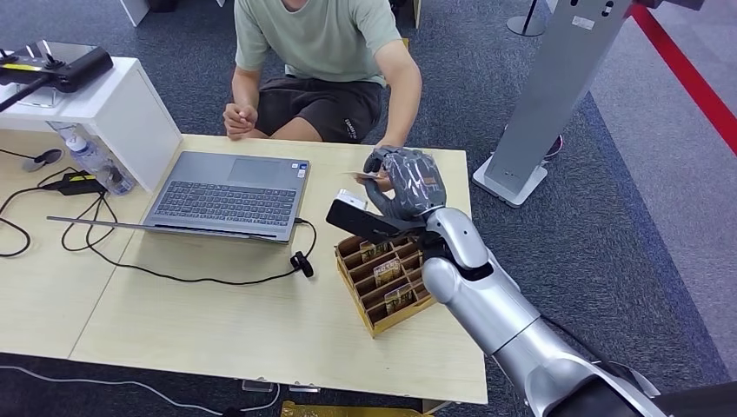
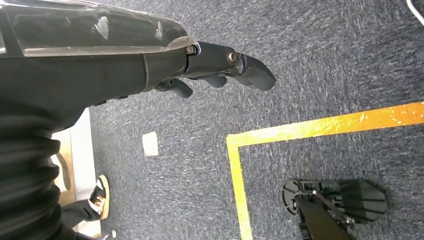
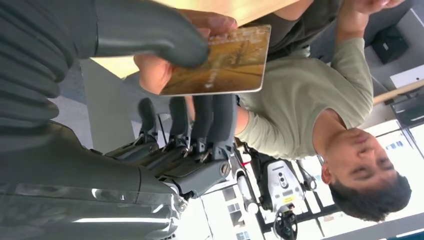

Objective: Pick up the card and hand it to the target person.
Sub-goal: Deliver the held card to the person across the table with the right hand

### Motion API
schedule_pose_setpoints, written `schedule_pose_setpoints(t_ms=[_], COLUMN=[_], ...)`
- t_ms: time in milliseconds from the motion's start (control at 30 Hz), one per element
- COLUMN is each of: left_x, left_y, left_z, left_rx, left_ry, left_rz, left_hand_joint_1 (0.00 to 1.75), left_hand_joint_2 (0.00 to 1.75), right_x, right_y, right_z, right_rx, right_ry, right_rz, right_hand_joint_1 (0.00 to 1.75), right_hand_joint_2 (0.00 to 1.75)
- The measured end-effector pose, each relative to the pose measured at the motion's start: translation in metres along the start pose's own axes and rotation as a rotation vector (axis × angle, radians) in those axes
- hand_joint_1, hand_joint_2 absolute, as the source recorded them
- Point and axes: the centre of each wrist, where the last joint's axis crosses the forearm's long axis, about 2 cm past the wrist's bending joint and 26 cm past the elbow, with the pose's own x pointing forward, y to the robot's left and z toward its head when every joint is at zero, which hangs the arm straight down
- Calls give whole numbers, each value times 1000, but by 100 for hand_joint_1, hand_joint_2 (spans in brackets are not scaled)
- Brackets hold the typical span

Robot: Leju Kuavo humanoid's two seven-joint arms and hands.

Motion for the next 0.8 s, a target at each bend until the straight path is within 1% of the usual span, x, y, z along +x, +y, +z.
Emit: schedule_pose_setpoints(t_ms=[300, 433, 500, 600, 800], left_x=[-2, -3, -4, -7, -11], left_y=[0, 0, 0, -1, -1], left_z=[0, 0, 0, 0, 1], left_rx=[5, 13, 15, 17, 22], left_ry=[-2, -1, -1, 4, 16], left_rz=[-5, 5, 12, 22, 38], left_hand_joint_1=[0, 0, 0, 0, 0], left_hand_joint_2=[175, 175, 175, 175, 175], right_x=[-1, -4, -8, -17, -42], right_y=[9, 9, 8, 6, 3], right_z=[-1, 1, 5, 19, 63], right_rx=[30, 19, 11, 2, -38], right_ry=[29, 40, 40, 41, 30], right_rz=[-15, -82, -157, -334, -681], right_hand_joint_1=[0, 0, 0, 0, 0], right_hand_joint_2=[175, 175, 175, 175, 175])
